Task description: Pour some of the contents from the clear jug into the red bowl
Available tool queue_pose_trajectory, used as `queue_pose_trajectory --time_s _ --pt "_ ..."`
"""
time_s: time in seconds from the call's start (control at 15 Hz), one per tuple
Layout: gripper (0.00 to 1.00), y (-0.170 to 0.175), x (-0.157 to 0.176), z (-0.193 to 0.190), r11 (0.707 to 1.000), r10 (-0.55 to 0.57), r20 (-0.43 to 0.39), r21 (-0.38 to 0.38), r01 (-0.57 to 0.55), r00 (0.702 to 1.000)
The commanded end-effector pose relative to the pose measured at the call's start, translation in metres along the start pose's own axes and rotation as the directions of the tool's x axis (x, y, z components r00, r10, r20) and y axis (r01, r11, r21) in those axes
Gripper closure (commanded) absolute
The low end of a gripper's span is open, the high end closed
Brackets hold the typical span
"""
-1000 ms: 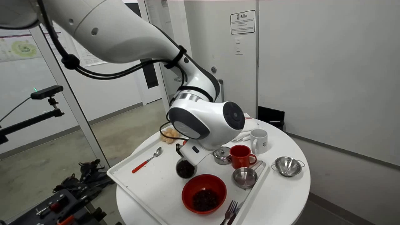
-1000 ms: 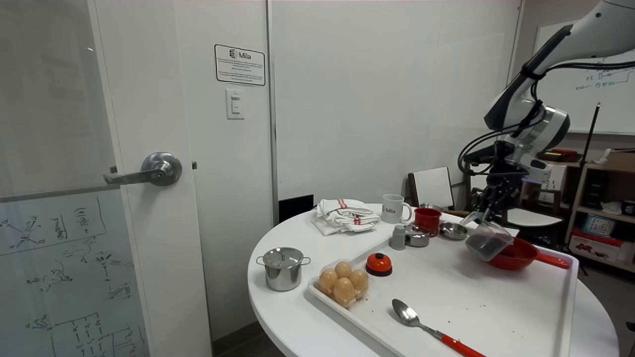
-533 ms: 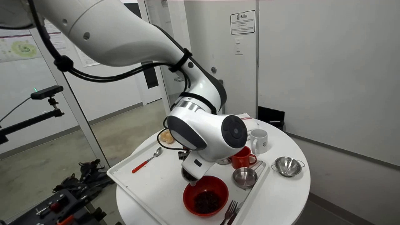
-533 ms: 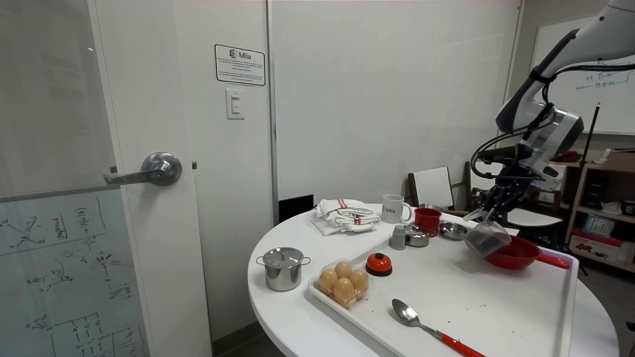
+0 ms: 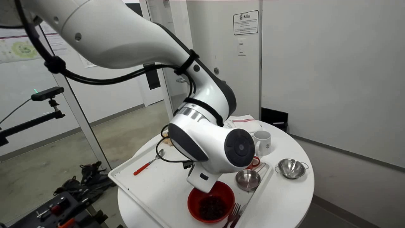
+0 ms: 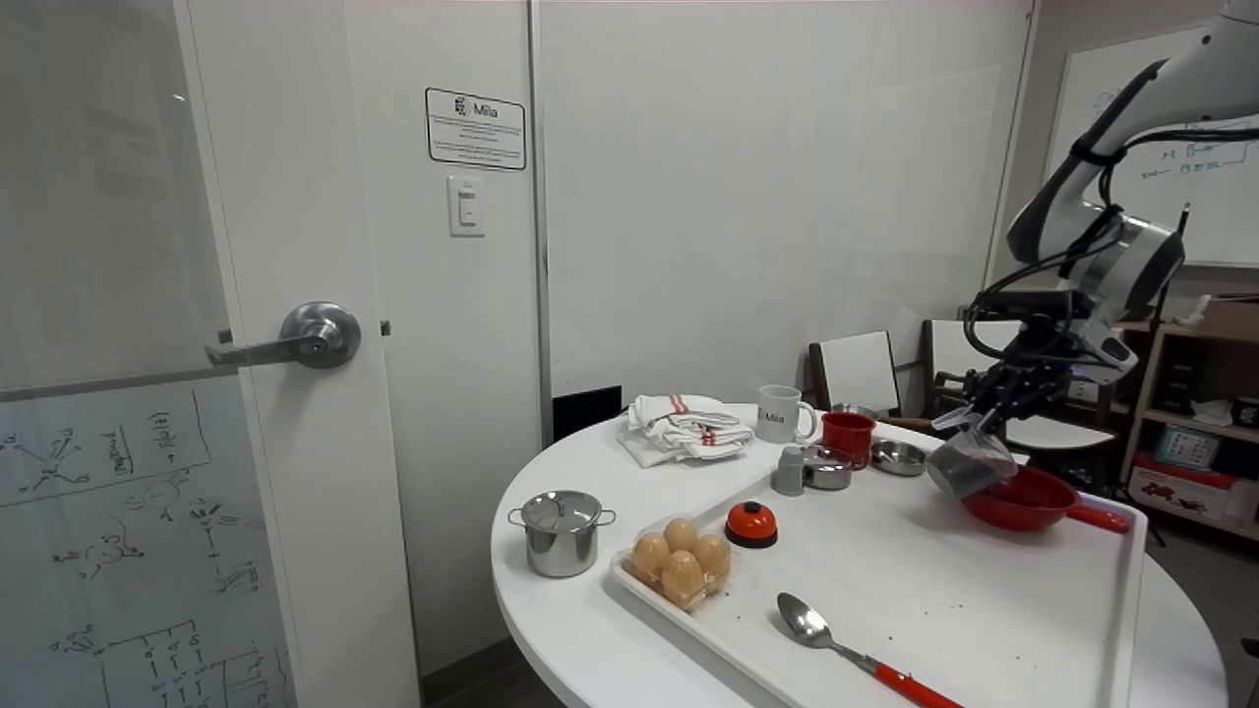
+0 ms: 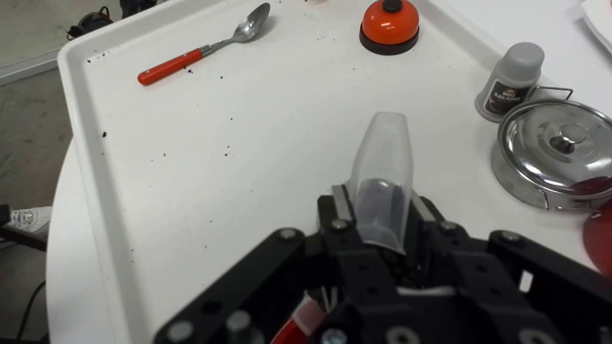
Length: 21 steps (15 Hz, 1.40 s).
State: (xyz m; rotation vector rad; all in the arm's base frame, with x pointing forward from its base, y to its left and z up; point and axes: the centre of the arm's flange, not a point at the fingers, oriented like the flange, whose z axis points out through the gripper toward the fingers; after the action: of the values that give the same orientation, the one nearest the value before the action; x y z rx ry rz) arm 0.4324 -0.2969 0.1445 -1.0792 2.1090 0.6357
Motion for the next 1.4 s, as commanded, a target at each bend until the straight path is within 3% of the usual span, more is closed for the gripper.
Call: queue_pose_trajectory --time_s 0.0,0.33,0.73,1.33 --pt "0.93 0.012 -0.006 -0.013 0.998 -0.052 0.058 0.027 0.05 0.997" --pt "0.93 0.016 -0.004 -0.022 0.995 -0.095 0.127 0.05 0.089 0.987" --pt "0.93 0.036 0.02 -0.035 0.989 -0.105 0.234 0.125 0.077 0.966" --pt "0.93 0.048 0.035 -0.046 0.988 -0.123 0.346 0.13 0.082 0.93"
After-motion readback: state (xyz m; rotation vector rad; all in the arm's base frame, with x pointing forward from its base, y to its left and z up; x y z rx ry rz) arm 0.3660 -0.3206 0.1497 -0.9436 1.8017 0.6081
